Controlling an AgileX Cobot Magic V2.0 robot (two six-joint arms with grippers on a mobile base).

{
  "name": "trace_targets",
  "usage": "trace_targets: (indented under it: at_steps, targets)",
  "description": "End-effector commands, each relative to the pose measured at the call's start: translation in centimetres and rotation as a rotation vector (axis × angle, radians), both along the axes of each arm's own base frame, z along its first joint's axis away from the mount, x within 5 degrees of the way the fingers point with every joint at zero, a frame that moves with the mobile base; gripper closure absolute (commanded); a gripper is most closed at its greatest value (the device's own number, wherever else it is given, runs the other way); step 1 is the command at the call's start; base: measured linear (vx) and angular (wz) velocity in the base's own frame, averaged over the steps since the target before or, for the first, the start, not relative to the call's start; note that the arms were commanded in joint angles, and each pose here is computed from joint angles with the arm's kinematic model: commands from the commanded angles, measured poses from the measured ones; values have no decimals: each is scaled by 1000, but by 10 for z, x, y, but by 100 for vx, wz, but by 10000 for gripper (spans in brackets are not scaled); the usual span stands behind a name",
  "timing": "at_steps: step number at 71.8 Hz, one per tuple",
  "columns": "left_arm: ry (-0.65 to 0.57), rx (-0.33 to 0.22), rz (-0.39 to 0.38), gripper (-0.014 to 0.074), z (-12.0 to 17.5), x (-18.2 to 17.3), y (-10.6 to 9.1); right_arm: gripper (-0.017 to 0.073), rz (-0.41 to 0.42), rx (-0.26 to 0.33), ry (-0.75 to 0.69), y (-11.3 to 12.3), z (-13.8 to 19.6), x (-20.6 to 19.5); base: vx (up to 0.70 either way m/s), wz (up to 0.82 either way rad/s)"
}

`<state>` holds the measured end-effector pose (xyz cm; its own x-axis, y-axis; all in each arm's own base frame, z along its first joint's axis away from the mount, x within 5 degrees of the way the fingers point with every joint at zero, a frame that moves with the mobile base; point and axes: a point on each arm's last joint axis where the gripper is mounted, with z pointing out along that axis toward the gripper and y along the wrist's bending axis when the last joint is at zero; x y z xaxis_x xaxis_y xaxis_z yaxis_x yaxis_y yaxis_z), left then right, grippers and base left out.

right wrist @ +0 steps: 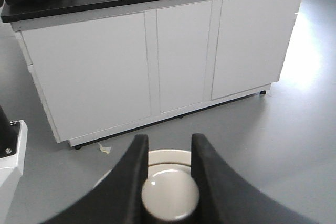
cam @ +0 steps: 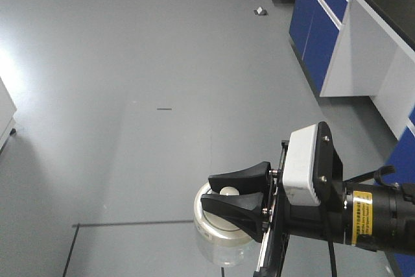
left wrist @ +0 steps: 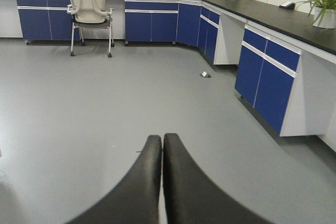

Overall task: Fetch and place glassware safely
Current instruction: 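Hold the jar in the right gripper while the base drives to the bench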

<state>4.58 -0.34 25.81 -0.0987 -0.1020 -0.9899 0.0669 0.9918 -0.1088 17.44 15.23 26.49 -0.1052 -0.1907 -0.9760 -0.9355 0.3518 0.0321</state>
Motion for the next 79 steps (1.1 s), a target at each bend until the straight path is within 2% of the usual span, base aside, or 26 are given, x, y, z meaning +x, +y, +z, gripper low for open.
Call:
trace_targets:
  at_steps: [1,47,79]
  targets:
    - [-86,-15,-8,601,14,0,0,560,12,90,-39,1,19,-1,63,3]
    - [-85,-15,-8,601,14,0,0,560,14,91,-39,1,19,-1,69,15]
    - [-85,-15,-8,601,14,0,0,560,9,86,-37,1,18,-1,76,-4]
